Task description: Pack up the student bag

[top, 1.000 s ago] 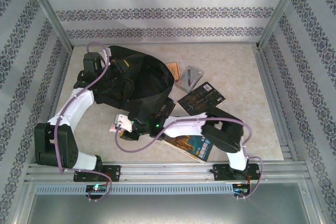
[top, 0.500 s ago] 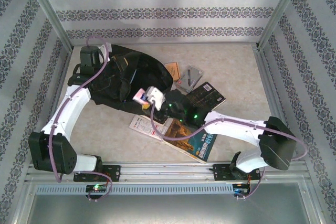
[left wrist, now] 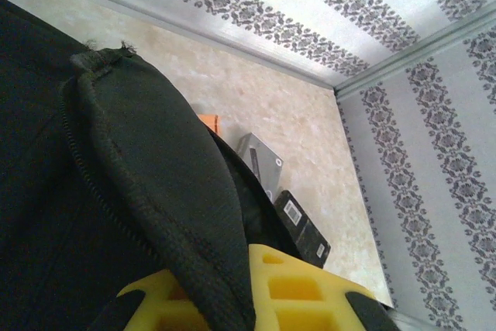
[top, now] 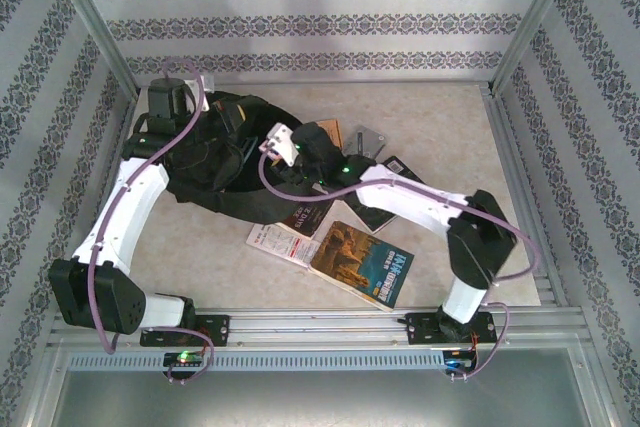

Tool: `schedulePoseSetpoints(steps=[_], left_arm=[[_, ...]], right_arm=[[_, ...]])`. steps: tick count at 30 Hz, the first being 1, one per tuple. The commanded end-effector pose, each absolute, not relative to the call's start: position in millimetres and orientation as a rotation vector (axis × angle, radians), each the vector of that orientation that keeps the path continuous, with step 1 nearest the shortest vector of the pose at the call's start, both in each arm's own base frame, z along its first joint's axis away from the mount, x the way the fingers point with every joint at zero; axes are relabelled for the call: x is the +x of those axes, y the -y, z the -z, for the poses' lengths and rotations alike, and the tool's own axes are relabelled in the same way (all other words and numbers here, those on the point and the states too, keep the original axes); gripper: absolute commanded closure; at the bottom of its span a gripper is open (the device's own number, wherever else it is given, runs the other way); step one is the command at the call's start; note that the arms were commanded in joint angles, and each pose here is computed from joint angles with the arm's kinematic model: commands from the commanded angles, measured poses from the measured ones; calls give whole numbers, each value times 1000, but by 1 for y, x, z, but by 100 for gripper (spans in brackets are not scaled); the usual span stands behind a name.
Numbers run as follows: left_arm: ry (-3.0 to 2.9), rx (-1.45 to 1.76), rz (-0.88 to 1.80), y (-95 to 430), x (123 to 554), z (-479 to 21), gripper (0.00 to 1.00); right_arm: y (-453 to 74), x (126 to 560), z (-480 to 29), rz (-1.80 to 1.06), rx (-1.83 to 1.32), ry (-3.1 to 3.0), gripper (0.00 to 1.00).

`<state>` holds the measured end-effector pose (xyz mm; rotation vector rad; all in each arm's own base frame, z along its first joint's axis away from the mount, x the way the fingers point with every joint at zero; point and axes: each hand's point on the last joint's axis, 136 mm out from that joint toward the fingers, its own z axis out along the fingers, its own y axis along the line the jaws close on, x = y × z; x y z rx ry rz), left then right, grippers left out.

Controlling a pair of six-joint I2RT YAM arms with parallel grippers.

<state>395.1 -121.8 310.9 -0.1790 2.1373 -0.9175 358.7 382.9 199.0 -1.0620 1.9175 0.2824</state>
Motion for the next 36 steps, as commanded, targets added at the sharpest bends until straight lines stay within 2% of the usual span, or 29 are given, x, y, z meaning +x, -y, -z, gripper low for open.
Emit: schedulePoseSetpoints(steps=[1,8,9,11,14,23,27,31,34,36], left_arm=[[-1992,-14,971,141,384,-368,100],[-1959,18,1043,155,378,-379,100],[-1956,13,1051,155,379,-379,100],[-1960,0,1053,155,381,-375,100],[-1965,-10,1034,153,382,-371,100],[-2021,-50,914,141,394,-340,100],[-2037,-92,838,131,400,-324,100],[-2030,-201,696,104,407,-310,100],[-2003,-283,691,90,410,-307,100],[-1976,-336,692,78,411,-307,100]], right_arm=[[-379,365,-169,-166,-1190,-2014,58],[-418,394,-169,-329,-1128,-2034,52],[-424,399,-173,-370,-1095,-2029,47],[-435,404,-182,-450,-1039,-1990,29],[-444,398,-190,-559,-1006,-1938,19],[-408,360,-233,-628,-948,-1748,20],[-365,366,-264,-479,-747,-1794,22],[-326,368,-276,-287,-690,-1901,23],[-310,368,-284,-311,-629,-1859,23],[-295,377,-284,-350,-513,-1902,31]])
